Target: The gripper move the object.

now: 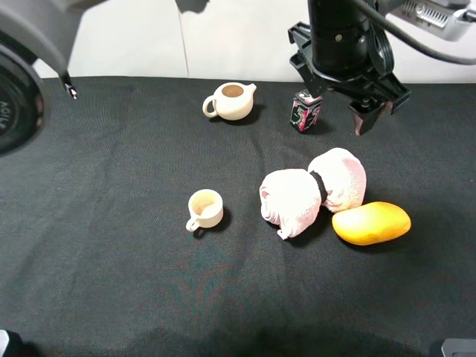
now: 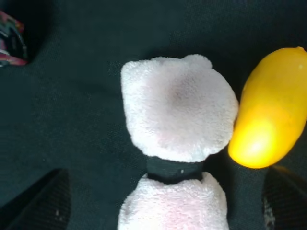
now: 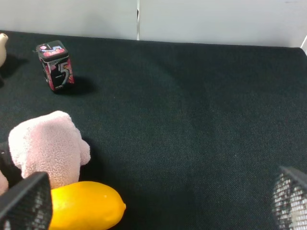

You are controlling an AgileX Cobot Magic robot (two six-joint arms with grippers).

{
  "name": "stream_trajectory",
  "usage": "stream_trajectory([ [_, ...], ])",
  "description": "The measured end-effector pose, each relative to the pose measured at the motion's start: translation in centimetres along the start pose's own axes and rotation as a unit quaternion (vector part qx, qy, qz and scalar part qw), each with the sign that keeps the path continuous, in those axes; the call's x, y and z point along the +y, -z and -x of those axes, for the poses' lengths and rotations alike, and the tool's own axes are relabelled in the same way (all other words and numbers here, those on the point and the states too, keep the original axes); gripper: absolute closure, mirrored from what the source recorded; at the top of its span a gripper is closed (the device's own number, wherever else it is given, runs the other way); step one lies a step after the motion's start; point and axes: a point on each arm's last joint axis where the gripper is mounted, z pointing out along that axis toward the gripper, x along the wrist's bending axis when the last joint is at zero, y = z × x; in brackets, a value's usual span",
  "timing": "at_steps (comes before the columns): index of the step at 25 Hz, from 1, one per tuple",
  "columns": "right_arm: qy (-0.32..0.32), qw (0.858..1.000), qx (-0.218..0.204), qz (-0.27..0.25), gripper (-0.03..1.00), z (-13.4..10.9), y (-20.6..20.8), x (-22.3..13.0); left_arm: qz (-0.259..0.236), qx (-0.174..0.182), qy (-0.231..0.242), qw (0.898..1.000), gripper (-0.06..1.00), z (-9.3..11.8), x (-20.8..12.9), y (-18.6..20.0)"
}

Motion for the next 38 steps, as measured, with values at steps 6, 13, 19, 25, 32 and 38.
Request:
stream_trajectory([
  [6,0.000,1.000,0.000,0.000,0.27,0.0,0.0,0.0,0.033,0.017,0.018,0.999,0.11,-2.2,-0.1,3.6],
  [13,0.000,1.000,0.000,0.000,0.27,0.0,0.0,0.0,0.060,0.042,0.057,0.996,0.11,-6.3,-0.8,7.0],
  [19,0.000,1.000,0.000,0.000,0.27,0.0,0.0,0.0,0.070,0.061,0.088,0.992,0.11,-9.5,-1.7,8.5],
  [25,0.000,1.000,0.000,0.000,0.27,0.0,0.0,0.0,0.071,0.079,0.126,0.986,0.11,-13.1,-2.8,9.1],
  [32,0.000,1.000,0.000,0.000,0.27,0.0,0.0,0.0,0.084,0.109,0.169,0.976,0.11,-17.2,-4.8,11.5],
  [38,0.000,1.000,0.000,0.000,0.27,0.0,0.0,0.0,0.060,0.125,0.213,0.967,0.11,-20.1,-8.4,13.1],
])
